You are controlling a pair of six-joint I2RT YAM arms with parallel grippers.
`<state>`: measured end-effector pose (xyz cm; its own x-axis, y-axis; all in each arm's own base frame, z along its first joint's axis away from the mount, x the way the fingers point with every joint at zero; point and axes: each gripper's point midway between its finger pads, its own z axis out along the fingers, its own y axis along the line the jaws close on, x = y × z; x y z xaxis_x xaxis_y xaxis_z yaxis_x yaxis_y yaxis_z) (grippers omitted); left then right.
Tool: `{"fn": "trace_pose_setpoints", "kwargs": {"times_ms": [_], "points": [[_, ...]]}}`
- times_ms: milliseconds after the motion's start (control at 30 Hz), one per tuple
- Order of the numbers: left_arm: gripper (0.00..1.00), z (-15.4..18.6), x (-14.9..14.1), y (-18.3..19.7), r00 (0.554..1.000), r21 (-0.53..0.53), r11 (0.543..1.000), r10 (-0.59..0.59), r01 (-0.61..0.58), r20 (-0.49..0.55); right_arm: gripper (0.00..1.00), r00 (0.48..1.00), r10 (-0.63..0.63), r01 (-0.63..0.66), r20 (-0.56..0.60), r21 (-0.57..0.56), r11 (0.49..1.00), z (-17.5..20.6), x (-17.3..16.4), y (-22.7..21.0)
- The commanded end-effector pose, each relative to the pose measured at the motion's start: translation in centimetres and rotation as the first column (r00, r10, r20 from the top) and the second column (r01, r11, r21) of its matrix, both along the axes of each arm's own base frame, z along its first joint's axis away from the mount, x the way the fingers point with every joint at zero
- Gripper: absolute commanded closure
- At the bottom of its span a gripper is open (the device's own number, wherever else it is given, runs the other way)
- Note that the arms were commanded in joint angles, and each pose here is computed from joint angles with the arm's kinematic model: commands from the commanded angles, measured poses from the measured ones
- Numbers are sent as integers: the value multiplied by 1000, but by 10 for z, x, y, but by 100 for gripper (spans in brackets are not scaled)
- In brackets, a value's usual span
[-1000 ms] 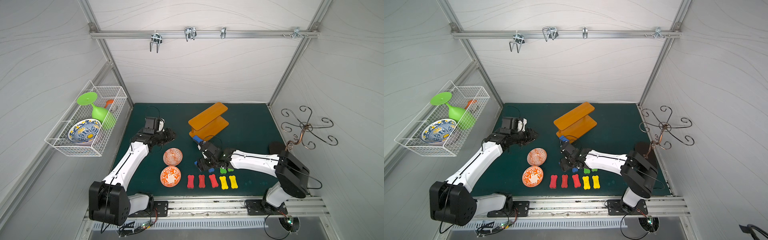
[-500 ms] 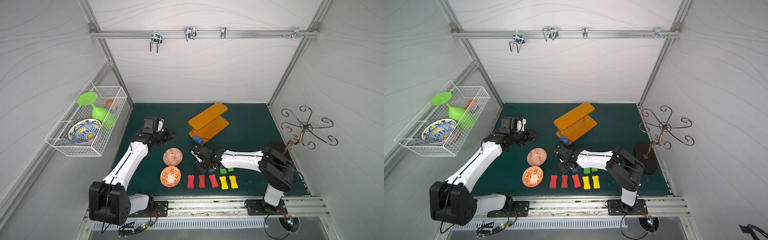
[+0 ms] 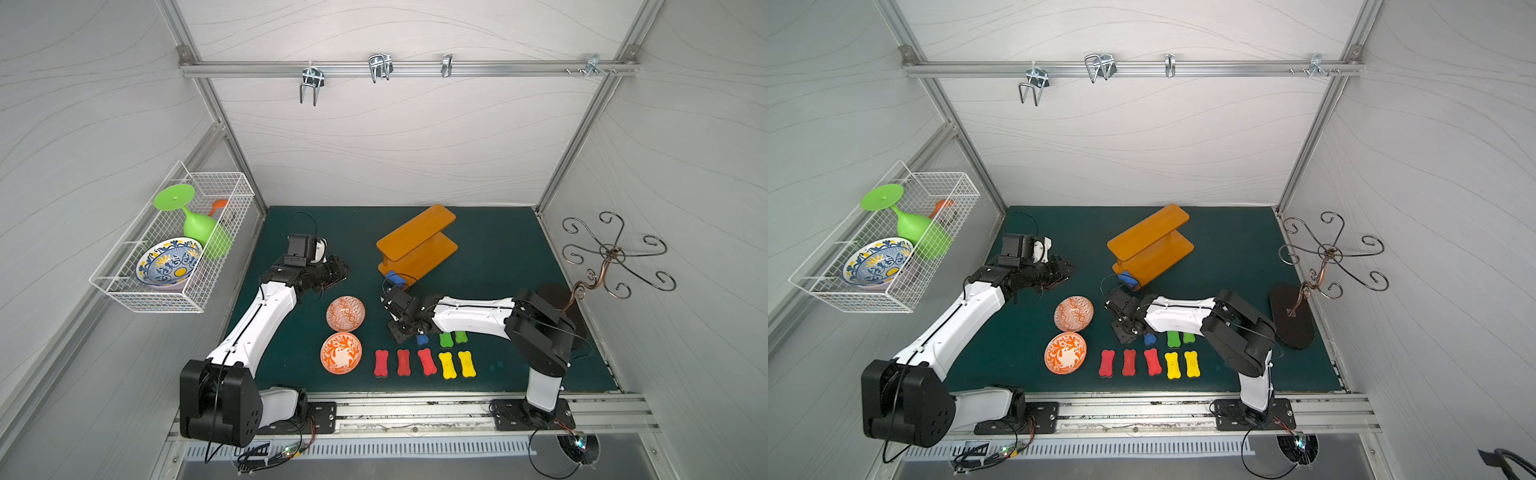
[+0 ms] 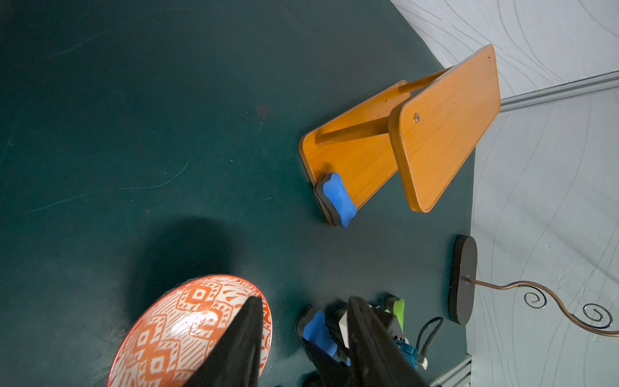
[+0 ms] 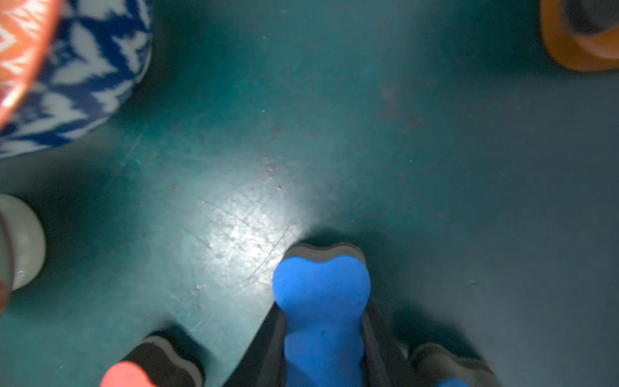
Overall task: Remove the whiteboard erasers from the shelf
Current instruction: Place the whiteboard eraser at the center of the board.
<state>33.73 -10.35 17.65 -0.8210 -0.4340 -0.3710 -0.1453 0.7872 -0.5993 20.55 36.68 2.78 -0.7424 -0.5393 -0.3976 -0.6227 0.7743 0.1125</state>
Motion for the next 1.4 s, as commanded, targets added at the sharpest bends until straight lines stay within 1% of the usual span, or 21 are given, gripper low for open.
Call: {"fn": "trace_pose_setpoints", "kwargs": {"times_ms": [0,67,133,267,433,567,867,1133,1367], "points": [[55,10,9,-2,999,-16,1000,-10,11,49,72,991,-131,128,-37,-63,990,-5,1,-17],[55,10,9,-2,999,-19,1000,-11,12,50,71,981,-189,186,-51,-57,981,0,1,-19],[55,10,9,-2,999,-22,1000,-12,13,51,67,970,-233,230,-63,-58,972,4,0,-22],[55,9,8,-2,999,-24,1000,-14,16,51,64,963,-257,253,-86,-59,966,8,-7,-19],[55,9,8,-3,999,-26,1000,-16,17,50,62,949,-300,291,-100,-95,952,-1,-12,-24],[55,8,8,-3,999,-28,999,-18,19,49,59,944,-309,298,-117,-104,949,-5,-15,-23],[55,7,9,-4,999,-29,999,-21,22,43,51,942,-292,285,-167,-65,956,3,-21,-13],[55,7,10,-3,999,-27,999,-18,19,44,46,937,-292,286,-191,-61,956,6,-28,-18],[55,7,10,-3,999,-25,999,-22,24,46,44,932,-291,288,-216,-44,957,13,-34,-21]]}}
